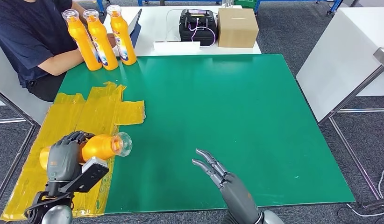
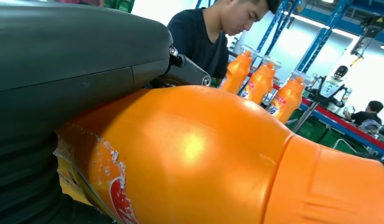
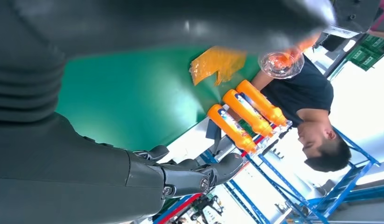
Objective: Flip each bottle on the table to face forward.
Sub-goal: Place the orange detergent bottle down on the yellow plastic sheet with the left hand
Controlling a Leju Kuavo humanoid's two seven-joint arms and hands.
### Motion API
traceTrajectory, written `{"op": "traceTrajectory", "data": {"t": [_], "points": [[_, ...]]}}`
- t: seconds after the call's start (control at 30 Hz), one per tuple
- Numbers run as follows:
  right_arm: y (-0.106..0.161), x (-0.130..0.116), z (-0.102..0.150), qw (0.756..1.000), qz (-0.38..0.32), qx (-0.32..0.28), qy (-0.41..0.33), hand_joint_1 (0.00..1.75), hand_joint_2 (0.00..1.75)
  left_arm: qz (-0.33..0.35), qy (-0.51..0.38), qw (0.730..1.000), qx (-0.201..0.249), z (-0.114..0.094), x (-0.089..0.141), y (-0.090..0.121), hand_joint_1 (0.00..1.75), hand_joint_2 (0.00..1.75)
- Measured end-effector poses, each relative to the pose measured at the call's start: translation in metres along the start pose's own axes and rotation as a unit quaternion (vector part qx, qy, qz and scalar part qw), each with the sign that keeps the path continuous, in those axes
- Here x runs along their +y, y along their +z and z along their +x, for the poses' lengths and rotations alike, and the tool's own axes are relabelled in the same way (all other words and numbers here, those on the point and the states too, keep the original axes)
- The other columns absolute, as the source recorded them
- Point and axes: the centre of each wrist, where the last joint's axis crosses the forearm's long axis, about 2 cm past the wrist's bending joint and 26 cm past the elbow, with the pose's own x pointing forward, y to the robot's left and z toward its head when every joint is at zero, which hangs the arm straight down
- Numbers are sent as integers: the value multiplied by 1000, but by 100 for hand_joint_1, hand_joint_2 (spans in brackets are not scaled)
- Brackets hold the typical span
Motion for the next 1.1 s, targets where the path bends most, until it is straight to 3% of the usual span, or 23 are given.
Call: {"op": "traceTrajectory", "data": {"t": [0.2,0.4,0.53,0.73,1.1], "points": [[3,-2,-1,1000,-6,2,0,0,0,-8,-81,996,28,-6,-6,-6,175,175],[6,-5,-2,1000,-11,-5,9,0,0,-64,-184,977,83,-38,-28,-27,175,175],[3,-12,-1,999,-16,-21,34,0,0,-104,-238,959,111,-57,-35,-50,0,175],[0,-17,-2,999,-11,-27,40,0,0,-148,-308,928,151,-74,-43,-70,0,175],[-6,-20,-3,998,2,-34,45,0,0,-161,-330,919,141,-83,-42,-69,0,175]]}}
